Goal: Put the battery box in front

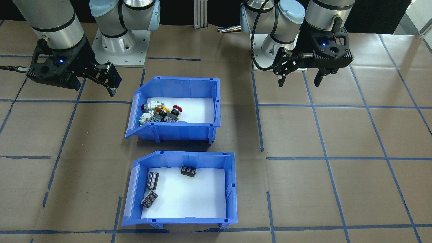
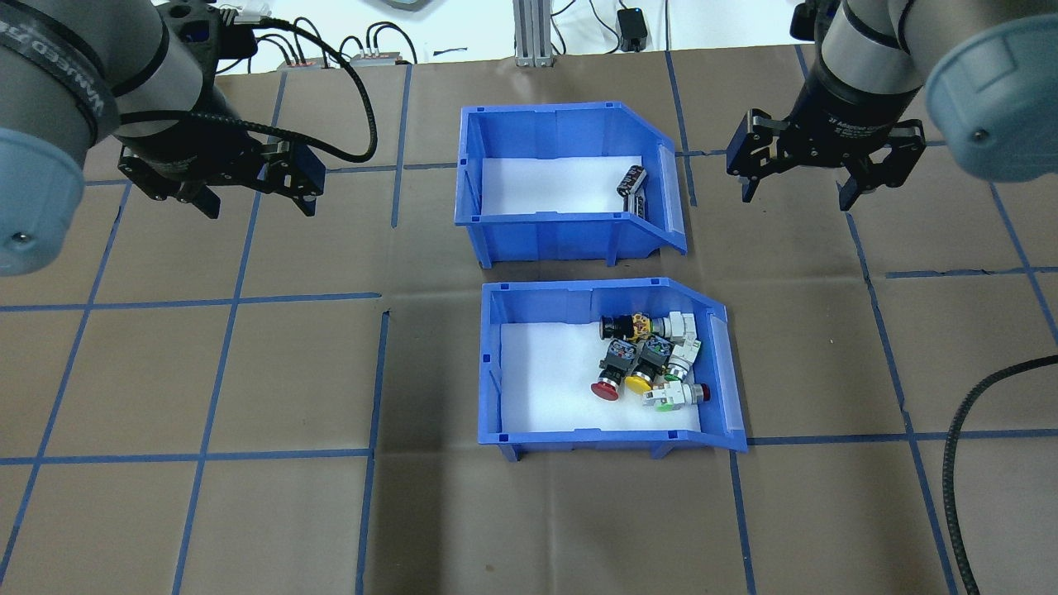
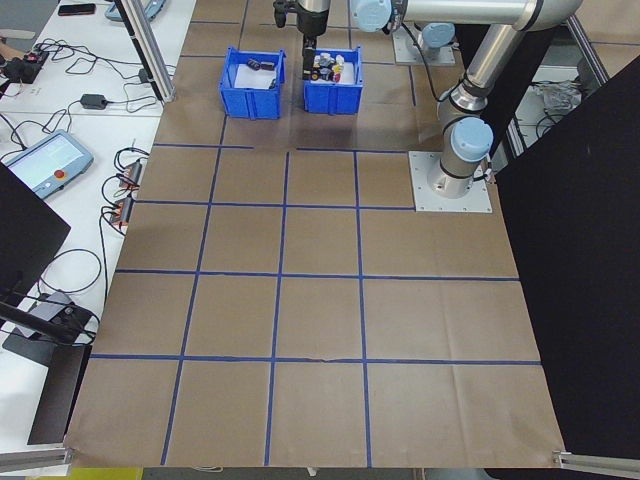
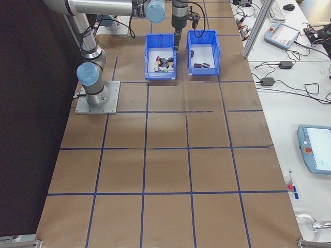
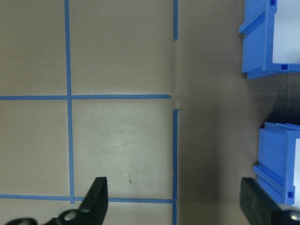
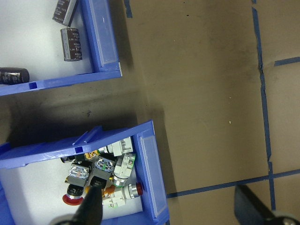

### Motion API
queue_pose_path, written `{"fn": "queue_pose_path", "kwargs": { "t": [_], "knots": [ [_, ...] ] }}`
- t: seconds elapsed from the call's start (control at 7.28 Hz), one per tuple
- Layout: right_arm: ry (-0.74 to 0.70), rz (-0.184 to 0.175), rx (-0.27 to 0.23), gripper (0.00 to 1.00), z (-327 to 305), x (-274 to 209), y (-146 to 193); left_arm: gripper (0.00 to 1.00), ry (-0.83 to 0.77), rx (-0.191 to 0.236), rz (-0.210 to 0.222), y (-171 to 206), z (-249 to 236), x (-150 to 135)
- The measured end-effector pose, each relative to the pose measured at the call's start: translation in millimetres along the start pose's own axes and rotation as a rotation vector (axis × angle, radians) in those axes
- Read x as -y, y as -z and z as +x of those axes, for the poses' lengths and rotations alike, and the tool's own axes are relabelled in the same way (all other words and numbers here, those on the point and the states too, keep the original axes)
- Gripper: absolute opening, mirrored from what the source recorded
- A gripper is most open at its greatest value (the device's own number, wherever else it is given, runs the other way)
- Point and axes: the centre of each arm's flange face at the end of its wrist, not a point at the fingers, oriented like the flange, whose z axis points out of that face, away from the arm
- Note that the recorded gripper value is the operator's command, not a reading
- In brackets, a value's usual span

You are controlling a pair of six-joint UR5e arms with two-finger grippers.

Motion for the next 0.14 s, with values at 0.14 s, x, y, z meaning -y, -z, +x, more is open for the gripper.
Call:
{"fn": "queue_pose_path", "kwargs": {
  "t": [0.14],
  "knots": [
    [0.0,0.0,0.0,1.0,0.0,0.1,0.0,1.0,0.0,0.0,-0.001,-0.2,0.0,0.0]
  ]
}}
